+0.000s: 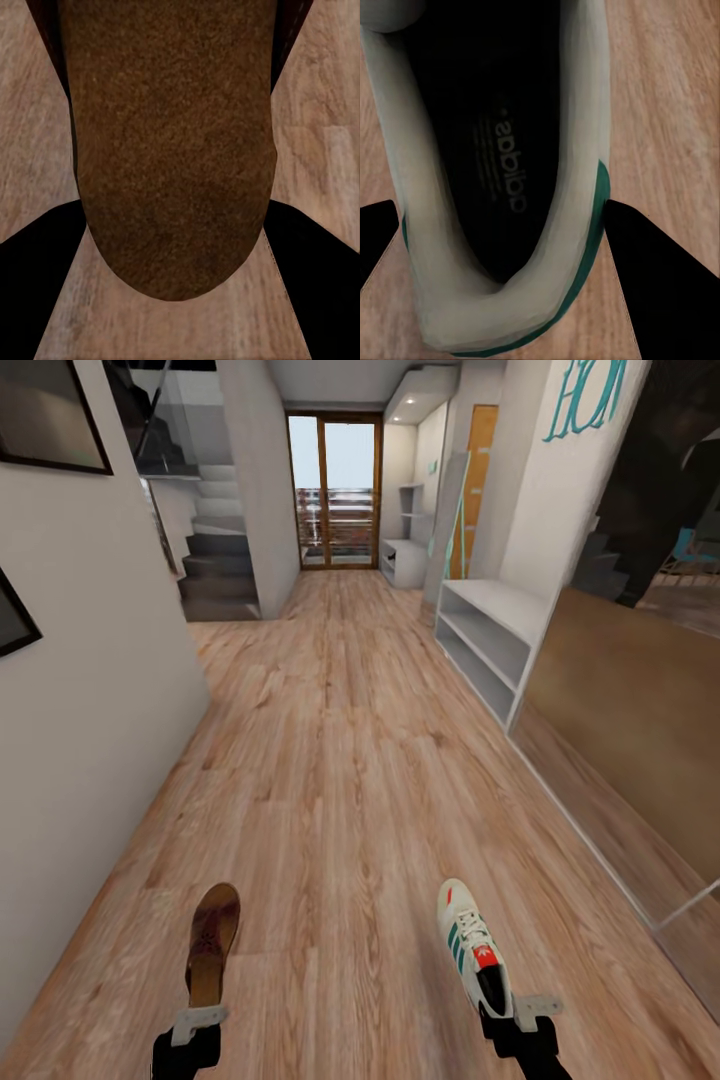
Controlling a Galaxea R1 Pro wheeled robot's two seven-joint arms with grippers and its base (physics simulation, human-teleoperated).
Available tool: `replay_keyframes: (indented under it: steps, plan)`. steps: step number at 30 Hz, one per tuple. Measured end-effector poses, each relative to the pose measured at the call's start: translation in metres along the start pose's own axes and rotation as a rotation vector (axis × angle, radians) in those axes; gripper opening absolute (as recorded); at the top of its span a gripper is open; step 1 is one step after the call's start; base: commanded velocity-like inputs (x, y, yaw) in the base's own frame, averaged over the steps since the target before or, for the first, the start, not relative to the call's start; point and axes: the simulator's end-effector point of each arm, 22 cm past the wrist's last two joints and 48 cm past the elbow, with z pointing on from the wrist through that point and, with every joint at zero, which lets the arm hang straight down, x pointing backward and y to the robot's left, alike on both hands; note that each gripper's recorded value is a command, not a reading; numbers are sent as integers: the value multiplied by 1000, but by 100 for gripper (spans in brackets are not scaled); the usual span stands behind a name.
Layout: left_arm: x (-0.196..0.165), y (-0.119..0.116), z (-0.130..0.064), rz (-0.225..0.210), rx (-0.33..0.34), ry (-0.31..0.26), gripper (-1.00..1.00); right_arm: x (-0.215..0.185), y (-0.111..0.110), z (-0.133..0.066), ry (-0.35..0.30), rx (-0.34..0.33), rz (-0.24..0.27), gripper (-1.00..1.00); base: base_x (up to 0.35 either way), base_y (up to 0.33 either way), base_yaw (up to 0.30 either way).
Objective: Pick up the two gym shoes and the two sandals from the corridor floor and place them onto the hallstand (shoe rack) in the corridor, making sure they are on the rack and not on the floor. Arrange them so the two gym shoes are next to each other and the two sandals are next to each other.
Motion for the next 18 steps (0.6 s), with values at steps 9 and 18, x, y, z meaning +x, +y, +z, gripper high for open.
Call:
replay_keyframes:
  steps: [9,18]
  plan:
    - [-1,-1,-1,-3,3,-2,-100,0,0,-2,0,-2,1,-100,338,0,0]
    - [-15,-3,-3,-2,6,-61,-100,-5,0,-3,-10,-3,1,-100,339,0,0]
